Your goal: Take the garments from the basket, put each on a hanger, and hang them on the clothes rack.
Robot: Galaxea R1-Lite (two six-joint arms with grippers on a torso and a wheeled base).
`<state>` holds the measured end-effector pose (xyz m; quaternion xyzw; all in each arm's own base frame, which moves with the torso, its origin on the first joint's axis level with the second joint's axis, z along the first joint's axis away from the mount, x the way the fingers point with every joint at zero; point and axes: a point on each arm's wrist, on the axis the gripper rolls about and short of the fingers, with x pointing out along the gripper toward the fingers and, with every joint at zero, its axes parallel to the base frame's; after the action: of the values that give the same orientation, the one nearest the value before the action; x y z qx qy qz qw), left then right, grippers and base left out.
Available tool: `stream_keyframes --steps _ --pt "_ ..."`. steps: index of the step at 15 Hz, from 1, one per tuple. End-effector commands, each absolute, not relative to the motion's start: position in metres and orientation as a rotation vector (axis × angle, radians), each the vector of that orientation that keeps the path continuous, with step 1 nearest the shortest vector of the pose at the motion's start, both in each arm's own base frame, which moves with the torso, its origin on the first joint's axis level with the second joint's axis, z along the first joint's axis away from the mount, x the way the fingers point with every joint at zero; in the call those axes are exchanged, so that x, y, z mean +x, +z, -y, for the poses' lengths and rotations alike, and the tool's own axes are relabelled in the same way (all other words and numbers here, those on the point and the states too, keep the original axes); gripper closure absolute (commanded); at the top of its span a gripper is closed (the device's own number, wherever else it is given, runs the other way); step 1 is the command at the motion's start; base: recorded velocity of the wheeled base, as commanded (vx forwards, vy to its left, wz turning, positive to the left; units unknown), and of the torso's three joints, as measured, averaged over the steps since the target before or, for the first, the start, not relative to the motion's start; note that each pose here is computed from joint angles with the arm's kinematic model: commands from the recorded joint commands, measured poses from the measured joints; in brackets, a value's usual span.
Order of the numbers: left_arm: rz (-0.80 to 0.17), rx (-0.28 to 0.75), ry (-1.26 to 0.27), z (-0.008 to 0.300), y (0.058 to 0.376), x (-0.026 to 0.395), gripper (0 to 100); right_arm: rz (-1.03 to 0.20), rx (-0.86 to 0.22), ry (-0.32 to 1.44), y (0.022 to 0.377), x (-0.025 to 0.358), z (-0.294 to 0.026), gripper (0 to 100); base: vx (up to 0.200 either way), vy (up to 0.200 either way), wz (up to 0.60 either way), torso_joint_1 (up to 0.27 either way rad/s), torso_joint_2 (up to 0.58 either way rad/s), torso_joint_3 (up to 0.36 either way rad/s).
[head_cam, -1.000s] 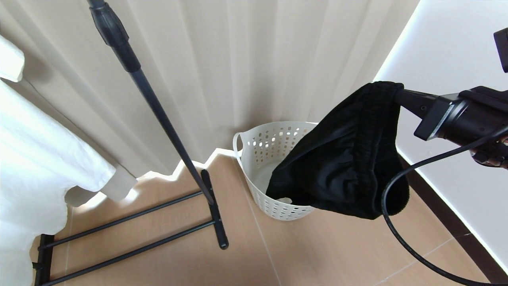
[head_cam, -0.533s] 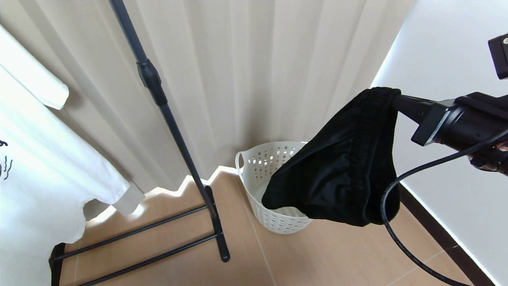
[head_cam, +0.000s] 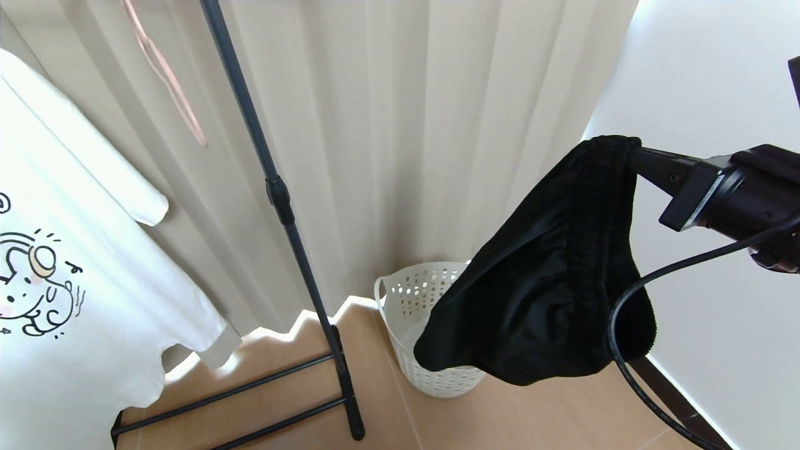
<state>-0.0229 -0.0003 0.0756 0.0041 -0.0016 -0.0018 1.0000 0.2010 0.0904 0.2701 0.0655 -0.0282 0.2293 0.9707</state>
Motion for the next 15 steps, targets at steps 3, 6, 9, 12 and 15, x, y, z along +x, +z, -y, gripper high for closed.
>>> stream_keyframes --steps 3,6,9,12,15 --pt "0.002 0.008 -0.003 0.0003 0.0756 -0.0228 0 0.063 0.136 0.466 0.2716 0.1993 -0.0898 100 0.000 0.000 0.00 0.157 -0.47 -0.136" --pt "0.002 0.008 -0.003 0.0003 0.0756 -0.0228 0 0.062 0.136 0.466 0.2712 0.1993 -0.0897 100 0.000 0.000 0.00 0.177 -0.49 -0.119" --pt "0.002 0.008 -0.002 0.0003 0.0756 -0.0228 0 0.053 0.134 0.466 0.2682 0.1990 -0.0896 100 0.000 0.000 0.00 0.199 -0.52 -0.155" --pt "0.003 0.008 -0.002 0.0003 0.0758 -0.0228 0 0.045 0.133 0.465 0.2661 0.1993 -0.0898 100 0.000 0.000 0.00 0.214 -0.53 -0.279" --pt "0.002 0.008 -0.002 0.0003 0.0756 -0.0228 0 0.043 0.133 0.465 0.2657 0.1992 -0.0897 100 0.000 0.000 0.00 0.238 -0.56 -0.321"
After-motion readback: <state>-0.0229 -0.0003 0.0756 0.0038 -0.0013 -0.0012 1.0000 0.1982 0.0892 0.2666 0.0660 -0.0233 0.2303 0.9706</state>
